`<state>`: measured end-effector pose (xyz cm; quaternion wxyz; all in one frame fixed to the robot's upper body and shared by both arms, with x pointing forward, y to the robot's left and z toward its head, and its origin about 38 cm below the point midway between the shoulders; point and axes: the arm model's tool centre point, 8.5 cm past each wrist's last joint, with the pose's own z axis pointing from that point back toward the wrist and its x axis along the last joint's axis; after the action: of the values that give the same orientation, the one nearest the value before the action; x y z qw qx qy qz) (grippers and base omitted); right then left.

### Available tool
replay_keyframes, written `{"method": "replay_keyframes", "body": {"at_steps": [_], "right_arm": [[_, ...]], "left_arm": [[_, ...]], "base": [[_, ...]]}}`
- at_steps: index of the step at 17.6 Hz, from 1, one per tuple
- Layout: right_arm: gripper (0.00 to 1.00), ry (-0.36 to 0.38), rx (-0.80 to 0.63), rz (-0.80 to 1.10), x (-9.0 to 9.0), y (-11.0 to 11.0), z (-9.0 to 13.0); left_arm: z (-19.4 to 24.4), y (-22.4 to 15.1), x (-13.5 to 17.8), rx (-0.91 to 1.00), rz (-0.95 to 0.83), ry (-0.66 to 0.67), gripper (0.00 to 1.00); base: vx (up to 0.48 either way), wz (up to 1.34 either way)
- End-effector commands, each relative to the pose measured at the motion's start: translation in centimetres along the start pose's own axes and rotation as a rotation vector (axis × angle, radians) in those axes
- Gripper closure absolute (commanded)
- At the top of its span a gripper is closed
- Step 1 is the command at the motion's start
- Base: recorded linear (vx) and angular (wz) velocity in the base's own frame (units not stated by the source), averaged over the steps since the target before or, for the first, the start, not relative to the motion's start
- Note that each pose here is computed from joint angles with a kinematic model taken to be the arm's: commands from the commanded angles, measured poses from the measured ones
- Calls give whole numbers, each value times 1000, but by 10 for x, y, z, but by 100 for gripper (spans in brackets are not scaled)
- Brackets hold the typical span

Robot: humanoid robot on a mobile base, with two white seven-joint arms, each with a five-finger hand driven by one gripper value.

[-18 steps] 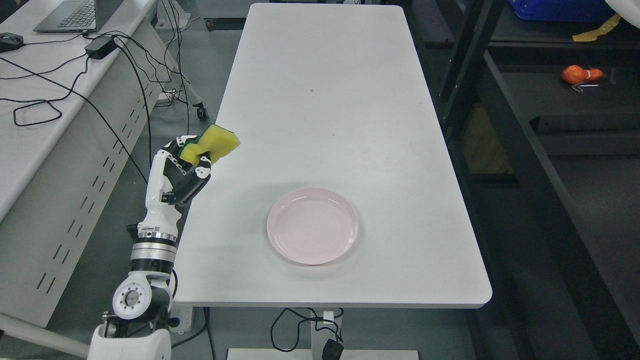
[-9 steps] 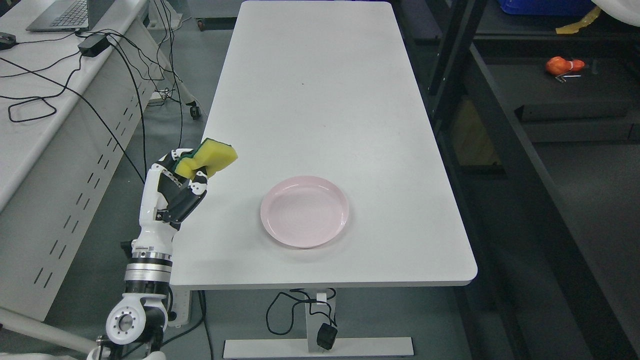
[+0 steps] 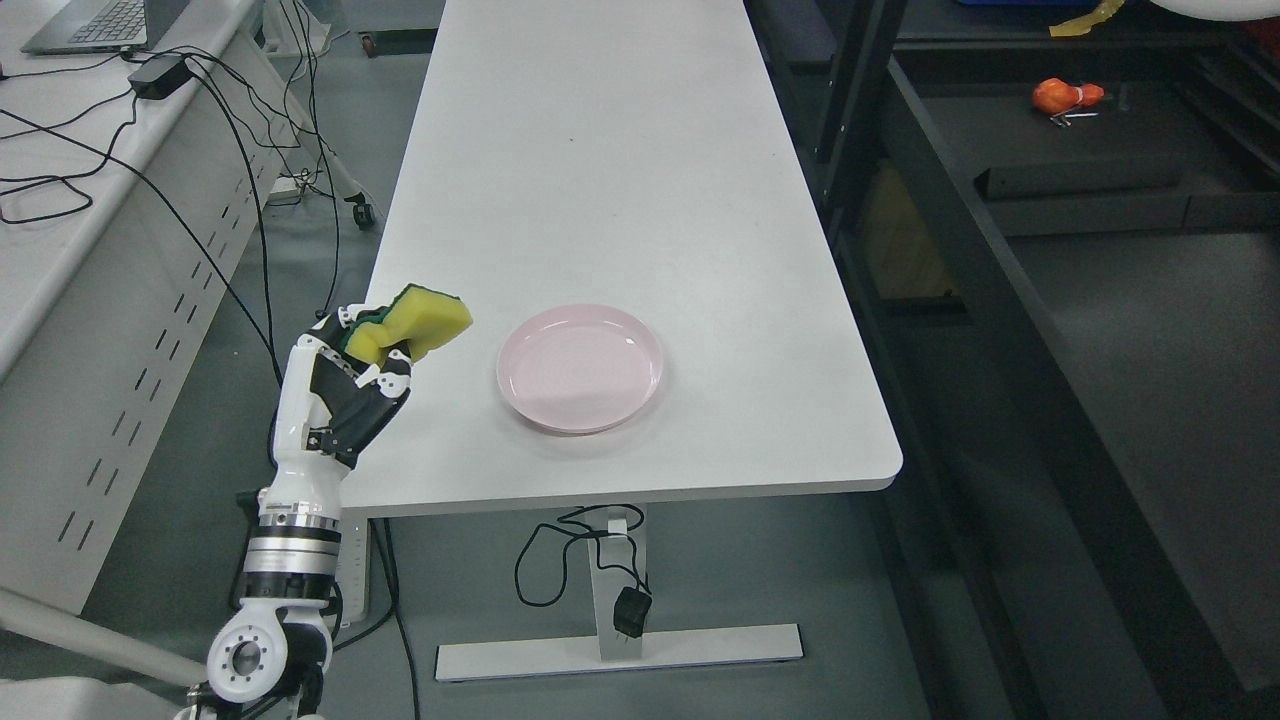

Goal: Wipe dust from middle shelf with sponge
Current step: 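Hold the sponge in the left hand while turning toward the shelf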

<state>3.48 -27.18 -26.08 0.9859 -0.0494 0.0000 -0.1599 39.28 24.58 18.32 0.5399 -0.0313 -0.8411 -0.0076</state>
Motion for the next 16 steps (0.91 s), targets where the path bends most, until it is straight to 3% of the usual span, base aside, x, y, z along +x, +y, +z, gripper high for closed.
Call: {"method": "replay_keyframes", "body": {"at_steps": [1, 16], "right_arm": [[0, -22, -15, -2, 9, -10, 0], [0, -22, -15, -2, 9, -10, 0]], "left_arm": [[4, -6, 0, -31, -9, 4, 100], [10, -11, -3, -43, -5, 14, 100]], "base": [[-167, -149], [-188, -179]]}}
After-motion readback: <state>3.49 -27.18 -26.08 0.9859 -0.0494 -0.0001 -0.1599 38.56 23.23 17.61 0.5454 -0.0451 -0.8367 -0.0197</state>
